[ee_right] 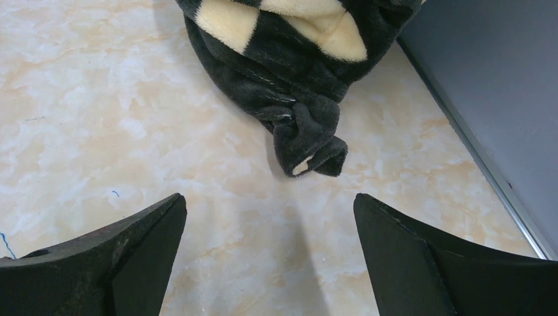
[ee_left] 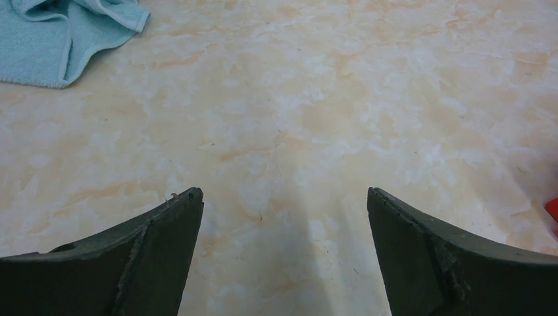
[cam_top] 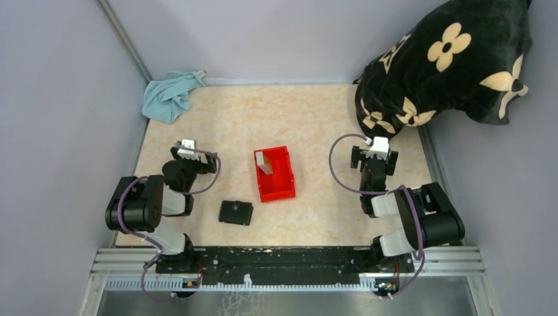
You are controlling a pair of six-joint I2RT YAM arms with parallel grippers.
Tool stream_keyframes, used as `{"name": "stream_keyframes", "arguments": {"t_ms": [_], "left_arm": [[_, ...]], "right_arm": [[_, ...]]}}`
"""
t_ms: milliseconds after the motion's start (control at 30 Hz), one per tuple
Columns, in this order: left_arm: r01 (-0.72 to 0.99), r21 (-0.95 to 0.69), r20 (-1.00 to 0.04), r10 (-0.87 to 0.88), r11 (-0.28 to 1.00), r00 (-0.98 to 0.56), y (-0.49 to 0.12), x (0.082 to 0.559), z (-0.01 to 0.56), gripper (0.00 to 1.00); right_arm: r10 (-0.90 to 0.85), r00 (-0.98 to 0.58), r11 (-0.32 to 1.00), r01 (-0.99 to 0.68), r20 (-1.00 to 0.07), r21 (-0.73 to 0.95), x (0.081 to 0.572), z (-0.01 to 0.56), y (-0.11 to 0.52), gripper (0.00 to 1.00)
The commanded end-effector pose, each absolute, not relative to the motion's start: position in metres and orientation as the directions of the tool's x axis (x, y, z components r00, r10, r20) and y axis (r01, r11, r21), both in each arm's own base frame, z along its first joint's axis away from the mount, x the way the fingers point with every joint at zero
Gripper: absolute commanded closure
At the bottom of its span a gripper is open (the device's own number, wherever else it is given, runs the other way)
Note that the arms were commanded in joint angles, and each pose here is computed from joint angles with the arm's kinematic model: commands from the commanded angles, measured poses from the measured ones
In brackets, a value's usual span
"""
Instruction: Take the credit cards out of the card holder
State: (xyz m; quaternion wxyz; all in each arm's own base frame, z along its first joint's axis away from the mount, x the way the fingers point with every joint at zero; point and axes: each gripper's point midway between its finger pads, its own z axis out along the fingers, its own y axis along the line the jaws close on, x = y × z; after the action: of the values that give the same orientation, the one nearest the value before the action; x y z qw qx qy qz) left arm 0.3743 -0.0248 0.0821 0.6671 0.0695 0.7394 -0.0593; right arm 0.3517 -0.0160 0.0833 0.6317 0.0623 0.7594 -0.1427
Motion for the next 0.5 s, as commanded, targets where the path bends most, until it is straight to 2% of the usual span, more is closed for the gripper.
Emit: {"name": "stream_keyframes", "arguments": {"t_ms": [0, 467], "left_arm": [[0.186, 0.023, -0.998, 0.035, 0.982, -0.059, -0.0259, 0.3799, 0.0933, 0.0], [0.217, 0.034, -0.997, 0.046, 0.976, -0.055, -0.0306, 0.3787, 0.0934, 0.0]], "right_arm": [[-0.064, -0.081, 0.95, 0.299, -0.995, -0.085, 0.3655, 0.1159, -0.0166, 0.01], [-0.064, -0.081, 0.95, 0.299, -0.995, -0.085, 0.3655, 0.116, -0.0167, 0.01]]}}
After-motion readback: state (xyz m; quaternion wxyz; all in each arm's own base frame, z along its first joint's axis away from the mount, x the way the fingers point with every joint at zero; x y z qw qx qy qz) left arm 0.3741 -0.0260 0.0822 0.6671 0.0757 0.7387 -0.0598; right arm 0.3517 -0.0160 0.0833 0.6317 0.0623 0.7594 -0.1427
